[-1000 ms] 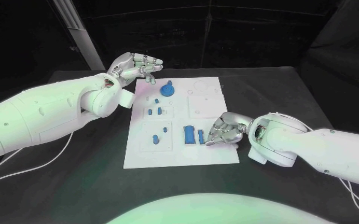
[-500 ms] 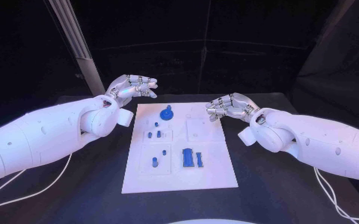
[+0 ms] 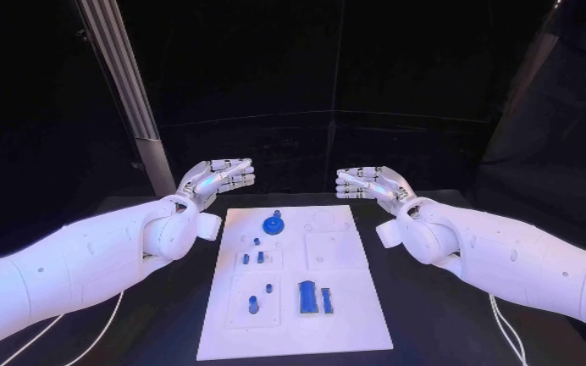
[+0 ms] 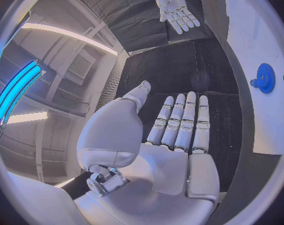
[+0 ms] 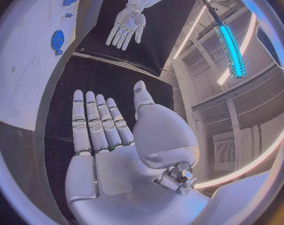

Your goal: Assemble the parts on the task board

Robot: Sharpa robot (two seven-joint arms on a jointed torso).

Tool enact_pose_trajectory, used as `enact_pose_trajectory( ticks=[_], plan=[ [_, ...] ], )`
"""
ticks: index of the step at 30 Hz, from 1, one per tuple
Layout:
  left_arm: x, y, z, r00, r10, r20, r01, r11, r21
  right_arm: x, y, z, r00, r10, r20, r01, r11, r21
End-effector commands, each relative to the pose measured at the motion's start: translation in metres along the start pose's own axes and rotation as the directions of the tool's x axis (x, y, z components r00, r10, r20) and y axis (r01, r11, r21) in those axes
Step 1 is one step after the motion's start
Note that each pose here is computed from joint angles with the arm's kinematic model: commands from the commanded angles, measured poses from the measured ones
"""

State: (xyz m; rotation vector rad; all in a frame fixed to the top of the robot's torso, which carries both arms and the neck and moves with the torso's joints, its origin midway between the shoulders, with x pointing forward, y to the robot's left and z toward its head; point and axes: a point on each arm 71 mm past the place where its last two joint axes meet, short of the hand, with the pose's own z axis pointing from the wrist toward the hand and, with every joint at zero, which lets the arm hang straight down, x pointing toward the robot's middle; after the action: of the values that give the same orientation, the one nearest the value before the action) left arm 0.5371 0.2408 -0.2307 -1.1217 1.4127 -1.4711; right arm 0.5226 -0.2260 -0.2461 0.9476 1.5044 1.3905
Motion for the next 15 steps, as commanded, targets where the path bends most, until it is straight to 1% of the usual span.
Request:
enact_pose_trajectory(
  ticks=[1, 4, 8, 9, 12, 15],
  plan=[
    [0.0045, -0.0001, -0.0020, 1.000, 0.008, 0.019, -0.008, 1.000, 0.005, 0.003, 0.003, -0.001, 1.000, 0.007, 0.031, -0.006, 1.000, -0.008],
    [0.0105, 0.0015, -0.0060, 0.999, 0.011, 0.042, -0.011, 1.000, 0.007, 0.008, 0.005, -0.005, 0.998, 0.020, 0.062, -0.019, 1.000, -0.016],
    [0.0220, 0.0036, -0.0141, 0.996, 0.018, 0.087, -0.018, 1.000, 0.009, 0.017, 0.010, -0.011, 0.992, 0.045, 0.121, -0.042, 0.999, -0.027],
    [0.0272, 0.0042, -0.0181, 0.994, 0.021, 0.107, -0.022, 1.000, 0.010, 0.021, 0.012, -0.015, 0.987, 0.056, 0.148, -0.052, 0.998, -0.030],
    [0.0380, 0.0046, -0.0271, 0.988, 0.029, 0.151, -0.031, 0.999, 0.012, 0.030, 0.016, -0.023, 0.976, 0.075, 0.204, -0.070, 0.997, -0.033],
    [0.0482, 0.0039, -0.0363, 0.981, 0.037, 0.193, -0.040, 0.999, 0.014, 0.037, 0.020, -0.031, 0.964, 0.089, 0.251, -0.084, 0.996, -0.031]
  ],
)
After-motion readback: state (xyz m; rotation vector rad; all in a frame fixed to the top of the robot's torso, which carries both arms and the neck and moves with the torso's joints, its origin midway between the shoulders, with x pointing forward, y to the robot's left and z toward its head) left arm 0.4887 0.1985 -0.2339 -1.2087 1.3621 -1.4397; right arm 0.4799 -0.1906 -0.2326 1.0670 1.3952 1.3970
